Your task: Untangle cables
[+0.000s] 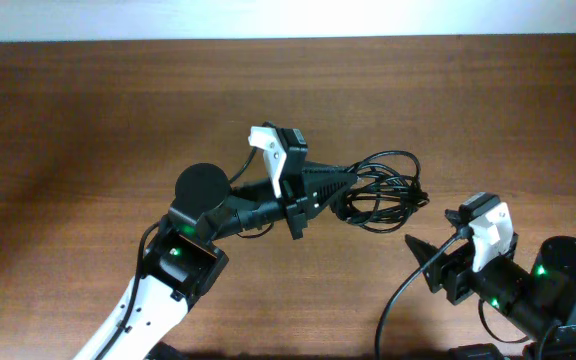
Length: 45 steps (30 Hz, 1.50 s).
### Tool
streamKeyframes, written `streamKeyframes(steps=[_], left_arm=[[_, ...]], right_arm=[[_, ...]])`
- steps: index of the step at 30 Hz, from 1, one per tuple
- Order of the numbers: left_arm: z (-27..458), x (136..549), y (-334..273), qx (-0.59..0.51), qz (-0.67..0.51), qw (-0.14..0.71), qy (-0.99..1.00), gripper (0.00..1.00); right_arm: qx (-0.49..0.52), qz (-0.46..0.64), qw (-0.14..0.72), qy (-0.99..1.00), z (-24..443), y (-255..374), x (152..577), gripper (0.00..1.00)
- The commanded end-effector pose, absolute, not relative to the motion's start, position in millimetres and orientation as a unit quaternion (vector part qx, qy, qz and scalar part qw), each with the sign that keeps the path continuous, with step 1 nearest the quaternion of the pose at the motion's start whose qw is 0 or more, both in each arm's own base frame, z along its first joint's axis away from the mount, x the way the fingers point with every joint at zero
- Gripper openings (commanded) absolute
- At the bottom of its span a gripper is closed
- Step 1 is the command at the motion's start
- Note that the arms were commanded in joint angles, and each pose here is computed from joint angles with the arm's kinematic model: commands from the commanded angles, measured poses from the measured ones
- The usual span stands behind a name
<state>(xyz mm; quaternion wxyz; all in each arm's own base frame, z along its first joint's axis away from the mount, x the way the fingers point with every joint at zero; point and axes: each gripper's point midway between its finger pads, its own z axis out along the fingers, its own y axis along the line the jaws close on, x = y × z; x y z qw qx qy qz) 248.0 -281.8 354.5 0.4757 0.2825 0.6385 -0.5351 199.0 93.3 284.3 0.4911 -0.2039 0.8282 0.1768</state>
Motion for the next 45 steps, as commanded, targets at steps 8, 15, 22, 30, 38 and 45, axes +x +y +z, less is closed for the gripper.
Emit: streamKeyframes(steps=[8,15,22,30,38,45], left_arm=[[365.8,217.0,-286.6,0.307,-0.593,0.415,0.618,0.00],[365.2,214.1,-292.9,0.305,-0.592,0.414,0.620,0.00],[364.7,221.6,-291.9,0.291,-0.584,0.426,0.626,0.00],[327.8,248.9,-276.0,0.220,-0.545,0.398,0.705,0.00],[294.1,267.5,-258.7,0.154,-0.498,0.376,0.766,0.00],[295.4,268.9,-258.4,0.145,-0.501,0.375,0.766,0.00]], right_arm=[[-0.193,0.188,0.533,0.802,311.0,95.7,205.9,0.99],[-0.213,0.221,0.524,0.794,312.4,107.5,201.0,0.27],[-0.213,0.221,0.524,0.794,312.4,107.4,201.0,0.04],[-0.110,0.177,0.526,0.824,307.0,78.9,216.4,0.04],[-0.007,0.165,0.524,0.836,304.8,57.5,224.1,0.04],[0.099,0.161,0.488,0.852,286.5,39.1,219.8,0.04]])
